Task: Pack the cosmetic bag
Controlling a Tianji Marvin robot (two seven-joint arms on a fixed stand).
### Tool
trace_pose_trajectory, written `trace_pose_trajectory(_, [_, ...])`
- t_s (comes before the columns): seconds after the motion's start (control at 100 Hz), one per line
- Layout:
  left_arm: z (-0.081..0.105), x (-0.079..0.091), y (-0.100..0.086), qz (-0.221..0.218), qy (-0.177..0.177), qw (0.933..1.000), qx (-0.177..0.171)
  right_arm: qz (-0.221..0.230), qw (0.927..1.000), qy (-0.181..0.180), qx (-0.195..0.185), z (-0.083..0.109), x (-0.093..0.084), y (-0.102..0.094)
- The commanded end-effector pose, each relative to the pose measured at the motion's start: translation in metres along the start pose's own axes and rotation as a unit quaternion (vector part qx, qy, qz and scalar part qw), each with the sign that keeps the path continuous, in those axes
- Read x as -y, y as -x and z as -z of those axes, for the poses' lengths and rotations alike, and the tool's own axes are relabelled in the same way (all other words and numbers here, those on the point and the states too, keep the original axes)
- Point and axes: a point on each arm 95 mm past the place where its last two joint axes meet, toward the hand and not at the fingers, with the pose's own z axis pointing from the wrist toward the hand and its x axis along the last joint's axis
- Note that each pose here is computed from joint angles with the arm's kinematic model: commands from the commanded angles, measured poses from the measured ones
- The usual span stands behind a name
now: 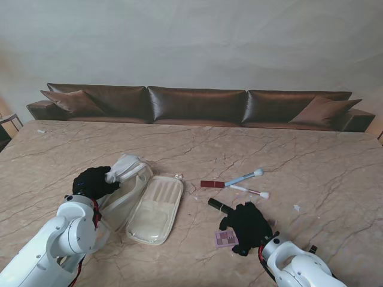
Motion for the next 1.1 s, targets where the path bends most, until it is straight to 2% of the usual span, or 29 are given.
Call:
trace_pose_trajectory(0.0, [0.005, -0.009, 0.000, 0.004, 0.011, 0.9999, 0.000, 0.002, 0.9999, -0.009, 0.004, 0.001, 0.010, -0.003])
trace_pose_trajectory(0.15, [0.004, -0.009, -0.001, 0.005, 0.002, 1.0000, -0.003, 0.007, 0.9998, 0.010, 0.015, -0.001, 0.021, -0.002])
trace_pose_trajectory(0.33, [0.005, -0.009, 0.000, 0.006, -0.003, 1.0000, -0.001, 0.007, 0.9998, 0.013, 0.011, -0.006, 0.028, 0.000])
trace_pose_trajectory(0.61, [0.005, -0.009, 0.002, 0.011, -0.007, 0.9999, 0.004, 0.000, 0.9986, 0.052, 0.002, -0.007, 0.029, 0.001])
trace_pose_trajectory(0.86, [0.006, -0.007, -0.001, 0.012, -0.010, 0.9999, 0.001, -0.024, 0.9974, 0.069, -0.001, -0.008, 0.031, 0.001])
trace_pose_trajectory(1.09, [0.007, -0.008, 0.000, 0.010, -0.009, 0.9999, 0.003, -0.028, 0.9966, 0.076, -0.013, -0.009, 0.032, 0.003])
